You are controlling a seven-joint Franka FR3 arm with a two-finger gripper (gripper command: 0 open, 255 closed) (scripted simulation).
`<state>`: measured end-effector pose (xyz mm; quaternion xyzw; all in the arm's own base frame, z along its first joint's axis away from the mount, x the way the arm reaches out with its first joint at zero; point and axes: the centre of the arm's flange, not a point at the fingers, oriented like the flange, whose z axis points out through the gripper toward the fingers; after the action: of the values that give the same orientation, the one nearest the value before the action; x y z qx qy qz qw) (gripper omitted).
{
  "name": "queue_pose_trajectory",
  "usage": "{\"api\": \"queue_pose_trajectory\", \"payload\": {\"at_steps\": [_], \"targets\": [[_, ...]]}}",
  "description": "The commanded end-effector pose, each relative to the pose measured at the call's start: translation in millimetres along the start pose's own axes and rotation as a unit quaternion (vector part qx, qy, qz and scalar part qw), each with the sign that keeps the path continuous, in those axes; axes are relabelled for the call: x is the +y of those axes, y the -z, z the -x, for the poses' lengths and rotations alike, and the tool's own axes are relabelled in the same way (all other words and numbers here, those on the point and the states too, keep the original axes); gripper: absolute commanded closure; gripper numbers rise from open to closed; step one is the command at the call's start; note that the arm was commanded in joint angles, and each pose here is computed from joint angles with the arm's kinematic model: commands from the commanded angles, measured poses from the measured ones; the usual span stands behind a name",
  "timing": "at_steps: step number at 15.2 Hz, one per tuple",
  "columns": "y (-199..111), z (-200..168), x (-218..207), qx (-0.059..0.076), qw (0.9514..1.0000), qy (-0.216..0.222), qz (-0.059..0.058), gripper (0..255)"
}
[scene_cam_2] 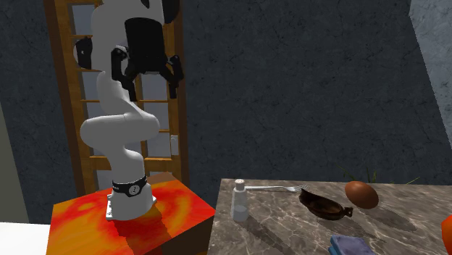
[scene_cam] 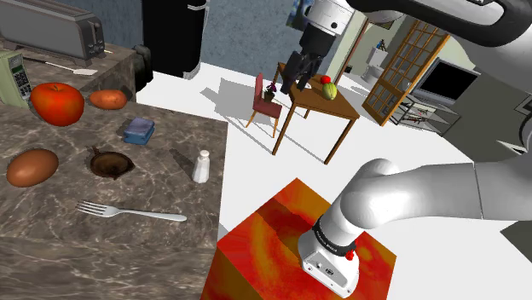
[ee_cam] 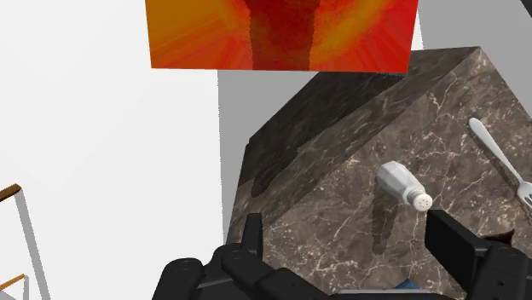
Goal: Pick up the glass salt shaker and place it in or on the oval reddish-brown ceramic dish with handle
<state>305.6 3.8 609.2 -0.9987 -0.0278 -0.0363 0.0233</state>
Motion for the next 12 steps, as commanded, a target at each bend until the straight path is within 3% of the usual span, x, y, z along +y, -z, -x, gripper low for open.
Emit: {"api": "queue_pose_trajectory", "payload": {"at_steps": [1, 12], "targets": [[0, 0, 0, 0.0, 1.0, 0.0, 0.0, 0], [-107, -50, -86, -0.012, 0.9999, 0.002, 0.001, 0]]}}
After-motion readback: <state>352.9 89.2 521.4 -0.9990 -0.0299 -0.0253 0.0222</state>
